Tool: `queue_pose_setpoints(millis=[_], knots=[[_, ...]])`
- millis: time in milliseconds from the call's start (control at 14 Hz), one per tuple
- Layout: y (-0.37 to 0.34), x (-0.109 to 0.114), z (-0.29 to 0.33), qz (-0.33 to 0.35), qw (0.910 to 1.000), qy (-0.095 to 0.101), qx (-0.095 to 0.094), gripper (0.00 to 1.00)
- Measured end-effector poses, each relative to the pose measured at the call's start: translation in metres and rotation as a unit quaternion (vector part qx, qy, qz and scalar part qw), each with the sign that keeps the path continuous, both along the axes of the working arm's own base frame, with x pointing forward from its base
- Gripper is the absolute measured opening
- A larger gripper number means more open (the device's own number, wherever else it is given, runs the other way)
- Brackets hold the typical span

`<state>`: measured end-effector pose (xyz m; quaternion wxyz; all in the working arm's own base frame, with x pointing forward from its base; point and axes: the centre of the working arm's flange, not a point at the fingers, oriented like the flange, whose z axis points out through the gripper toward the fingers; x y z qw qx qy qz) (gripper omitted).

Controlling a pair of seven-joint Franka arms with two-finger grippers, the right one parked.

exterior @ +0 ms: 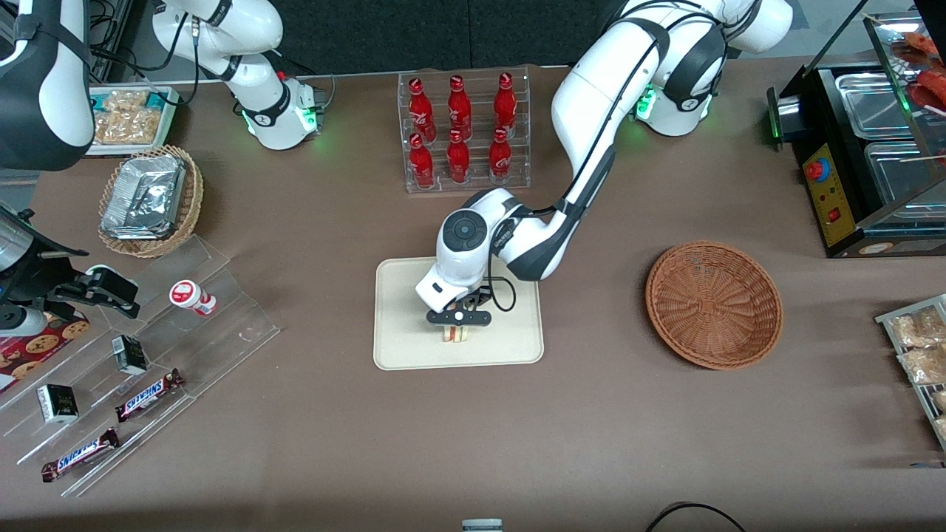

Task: Place sandwich from basket to tray
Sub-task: 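Lower the sandwich onto the tray and open the left gripper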

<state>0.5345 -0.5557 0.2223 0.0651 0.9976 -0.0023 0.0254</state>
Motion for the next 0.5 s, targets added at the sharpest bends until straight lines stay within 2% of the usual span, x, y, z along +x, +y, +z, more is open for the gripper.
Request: queue_pose_setpoints(millis=[286, 357, 500], knots=[[0.011, 0.025, 0.082, 0.016, 0.9997, -0.014, -0.010, 0.95], [0.025, 0.034, 0.117, 0.028, 0.9995, -0.012, -0.011, 1.00], [0.076, 0.056, 0.195, 0.052, 0.9984, 0.006, -0.020, 1.00]])
